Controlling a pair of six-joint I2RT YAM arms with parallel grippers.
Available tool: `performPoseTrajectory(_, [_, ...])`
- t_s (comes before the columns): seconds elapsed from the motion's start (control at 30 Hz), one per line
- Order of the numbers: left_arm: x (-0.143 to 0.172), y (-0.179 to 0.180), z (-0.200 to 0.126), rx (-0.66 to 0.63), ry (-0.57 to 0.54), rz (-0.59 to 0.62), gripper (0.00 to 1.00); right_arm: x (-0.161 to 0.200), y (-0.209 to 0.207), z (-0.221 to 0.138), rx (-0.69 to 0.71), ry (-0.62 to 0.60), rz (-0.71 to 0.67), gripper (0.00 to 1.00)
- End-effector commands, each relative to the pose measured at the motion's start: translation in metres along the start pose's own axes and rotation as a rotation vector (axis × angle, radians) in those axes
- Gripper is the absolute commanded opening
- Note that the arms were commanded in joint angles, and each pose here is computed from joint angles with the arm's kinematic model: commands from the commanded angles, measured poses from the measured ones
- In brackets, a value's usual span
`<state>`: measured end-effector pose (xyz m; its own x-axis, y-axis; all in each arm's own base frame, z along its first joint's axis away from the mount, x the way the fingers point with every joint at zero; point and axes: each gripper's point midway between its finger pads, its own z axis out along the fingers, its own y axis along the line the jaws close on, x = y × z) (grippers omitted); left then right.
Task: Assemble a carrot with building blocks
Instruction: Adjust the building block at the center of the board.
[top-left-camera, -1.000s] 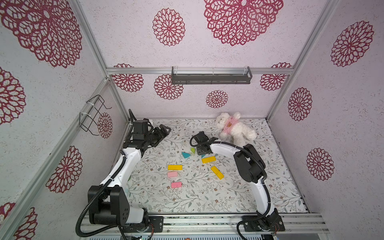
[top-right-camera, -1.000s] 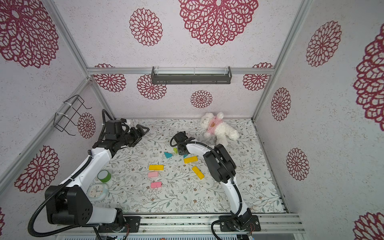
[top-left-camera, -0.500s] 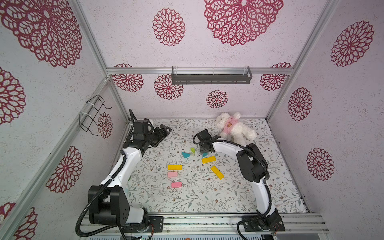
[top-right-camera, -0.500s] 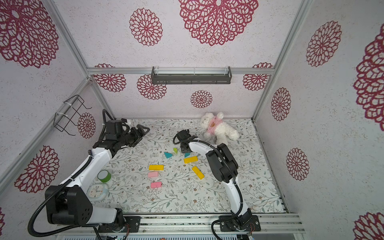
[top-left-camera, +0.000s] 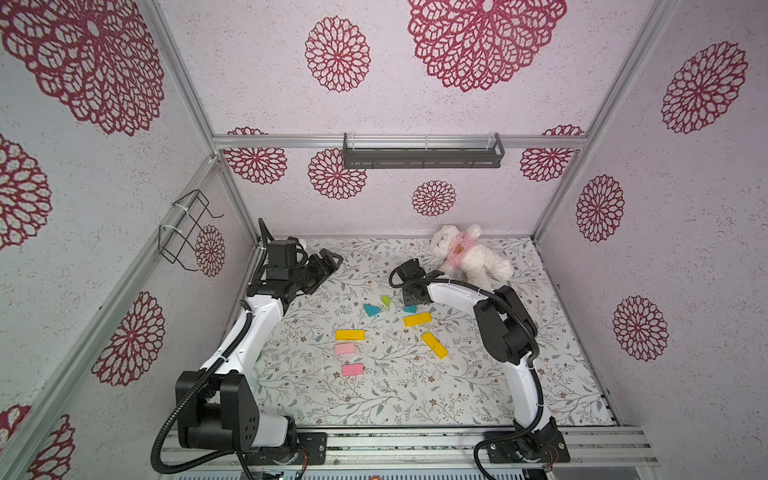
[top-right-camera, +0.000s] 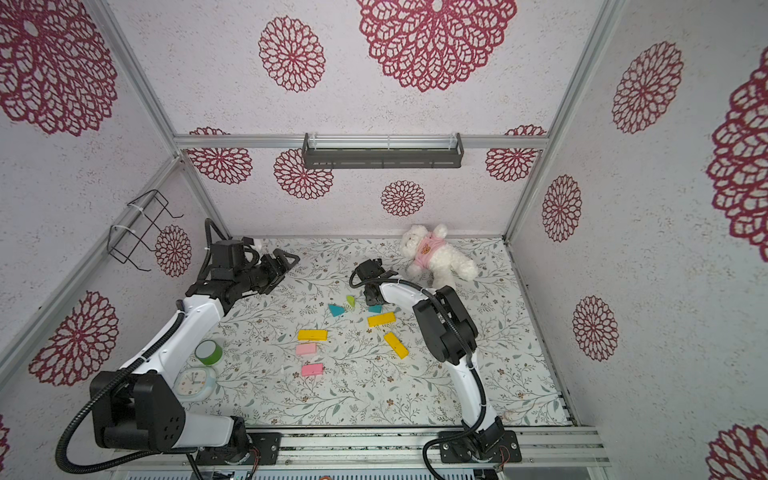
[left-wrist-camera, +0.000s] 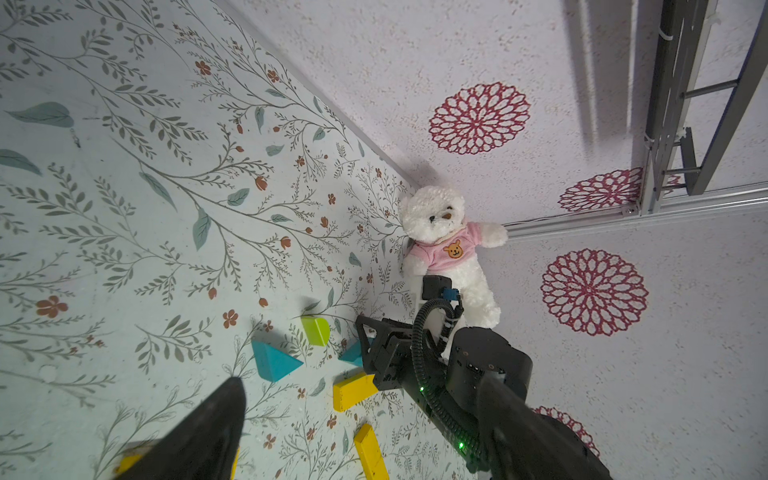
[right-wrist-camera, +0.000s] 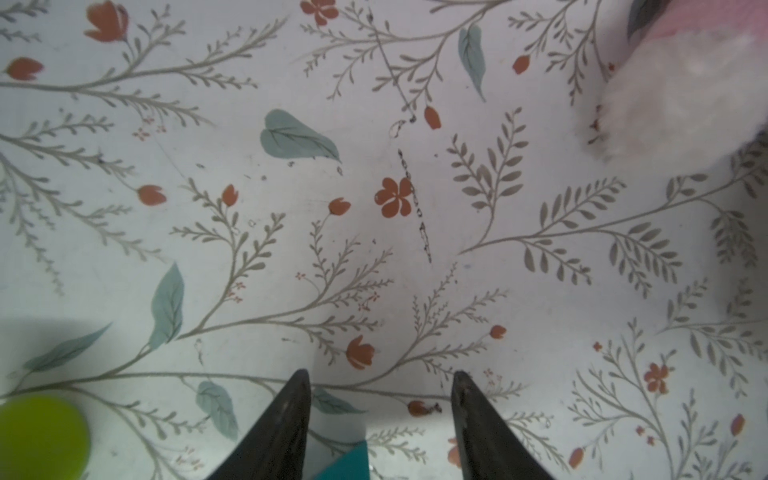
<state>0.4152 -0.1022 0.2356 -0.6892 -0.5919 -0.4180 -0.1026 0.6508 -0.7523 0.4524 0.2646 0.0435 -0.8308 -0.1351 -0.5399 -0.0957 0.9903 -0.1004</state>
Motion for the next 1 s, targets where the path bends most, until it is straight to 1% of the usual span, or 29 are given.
performPoseTrajectory(0.0, [-0.003, -0.010, 0.000, 0.027, -0.005, 0.008, 0.89, -0.039, 0.000, -0.038, -0.027, -0.089, -0.005, 0.57])
performPoseTrajectory(0.1, [-0.003, -0.009, 0.000, 0.026, -0.007, 0.010, 0.89, -0.047, 0.013, -0.052, -0.090, -0.108, -0.047, 0.61])
performPoseTrajectory(0.2, [-0.002, -0.008, 0.001, 0.024, -0.002, 0.008, 0.89, -0.042, 0.035, -0.061, -0.163, -0.103, -0.138, 0.69])
performPoseTrajectory(0.3, [-0.002, -0.007, 0.003, 0.022, 0.001, 0.004, 0.89, -0.035, 0.060, -0.064, -0.220, -0.106, -0.231, 0.70])
performPoseTrajectory(0.37, [-0.001, -0.007, 0.003, 0.022, 0.005, 0.001, 0.89, -0.034, 0.075, -0.068, -0.277, -0.091, -0.242, 0.69])
performPoseTrajectory(0.47, [-0.001, -0.006, 0.004, 0.018, 0.005, 0.003, 0.89, -0.039, 0.089, -0.066, -0.316, -0.077, -0.188, 0.63])
performPoseTrajectory(0.53, [-0.001, -0.004, 0.005, 0.012, 0.005, 0.001, 0.89, -0.040, 0.095, -0.061, -0.315, -0.067, -0.166, 0.60])
performPoseTrajectory(0.67, [0.000, -0.006, 0.004, 0.016, 0.009, 0.004, 0.89, -0.034, 0.110, -0.048, -0.325, -0.036, -0.194, 0.53])
performPoseTrajectory(0.8, [-0.001, -0.006, 0.004, 0.017, 0.007, 0.004, 0.89, -0.033, 0.120, -0.047, -0.342, -0.037, -0.222, 0.50])
performPoseTrajectory(0.97, [-0.001, -0.006, 0.004, 0.016, 0.006, 0.007, 0.89, -0.029, 0.117, -0.041, -0.322, -0.024, -0.237, 0.50])
